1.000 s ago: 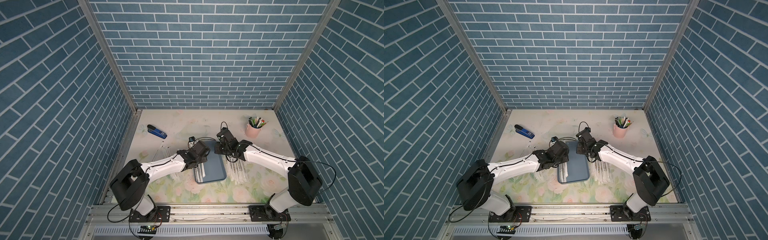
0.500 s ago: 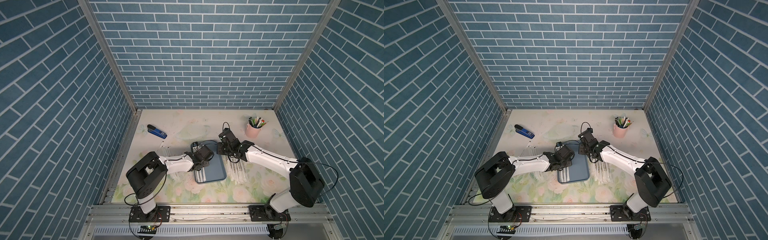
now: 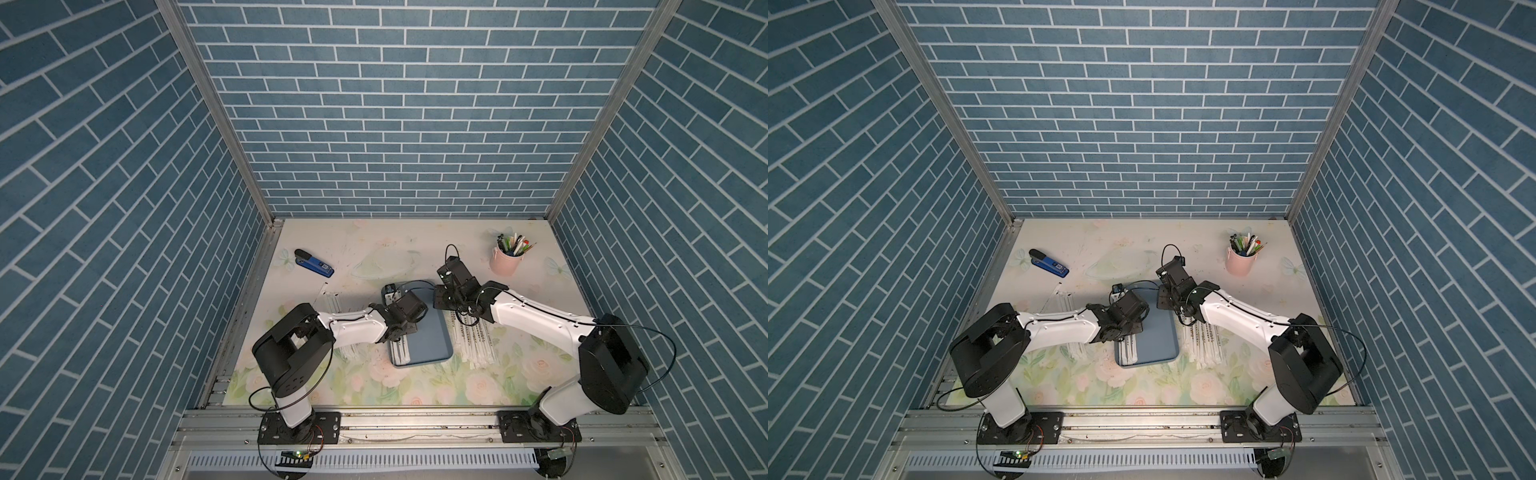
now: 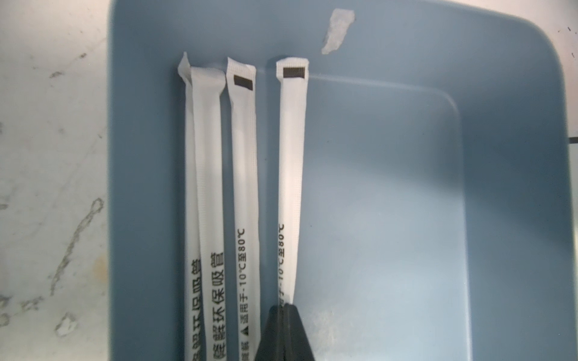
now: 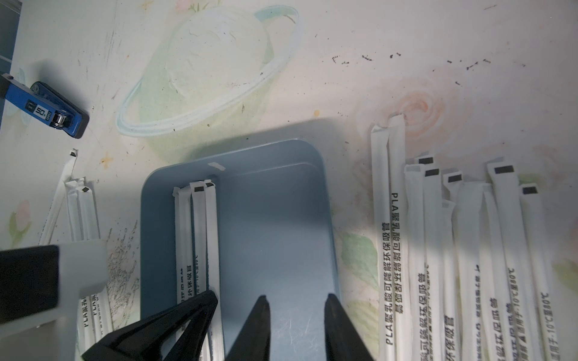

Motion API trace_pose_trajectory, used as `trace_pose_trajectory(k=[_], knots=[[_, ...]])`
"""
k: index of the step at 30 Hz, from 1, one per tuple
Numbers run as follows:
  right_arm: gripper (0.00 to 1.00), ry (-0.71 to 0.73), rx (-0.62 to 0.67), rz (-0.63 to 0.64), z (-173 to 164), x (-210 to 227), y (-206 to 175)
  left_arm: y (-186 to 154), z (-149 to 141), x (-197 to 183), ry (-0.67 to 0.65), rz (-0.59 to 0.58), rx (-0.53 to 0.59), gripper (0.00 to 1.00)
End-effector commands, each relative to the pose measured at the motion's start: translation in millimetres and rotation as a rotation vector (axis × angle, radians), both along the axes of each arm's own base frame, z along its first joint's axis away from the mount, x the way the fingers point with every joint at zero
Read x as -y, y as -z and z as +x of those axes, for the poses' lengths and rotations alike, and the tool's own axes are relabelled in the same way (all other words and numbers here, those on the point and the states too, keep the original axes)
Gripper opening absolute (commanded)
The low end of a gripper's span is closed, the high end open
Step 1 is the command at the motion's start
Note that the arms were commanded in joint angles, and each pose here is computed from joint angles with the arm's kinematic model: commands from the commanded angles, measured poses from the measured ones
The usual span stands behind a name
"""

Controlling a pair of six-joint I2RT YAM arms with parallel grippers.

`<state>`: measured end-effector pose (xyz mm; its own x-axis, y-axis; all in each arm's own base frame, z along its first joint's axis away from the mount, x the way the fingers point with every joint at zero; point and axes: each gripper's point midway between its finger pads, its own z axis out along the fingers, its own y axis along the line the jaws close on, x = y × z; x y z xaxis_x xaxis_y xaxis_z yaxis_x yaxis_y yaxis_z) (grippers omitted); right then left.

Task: Put the straws into the storage box
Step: Place the straw in the storage box.

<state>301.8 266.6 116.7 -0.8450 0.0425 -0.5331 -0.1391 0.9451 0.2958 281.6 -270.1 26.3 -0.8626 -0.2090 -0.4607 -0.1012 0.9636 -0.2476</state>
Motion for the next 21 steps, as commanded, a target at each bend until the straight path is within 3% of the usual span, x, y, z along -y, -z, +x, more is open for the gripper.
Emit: trace_pose_trajectory(k=[1, 21], knots=[[0.31, -0.029, 0.001, -0.006, 0.2, -4.0, 1.0, 0.0, 0.3, -4.0, 0.009, 0.04, 0.003, 0.0], [0.28, -0.033, -0.002, -0.004, -0.6, -4.0, 1.2, -13.7, 4.5, -3.7, 0.021, 0.049, 0.031, 0.2]])
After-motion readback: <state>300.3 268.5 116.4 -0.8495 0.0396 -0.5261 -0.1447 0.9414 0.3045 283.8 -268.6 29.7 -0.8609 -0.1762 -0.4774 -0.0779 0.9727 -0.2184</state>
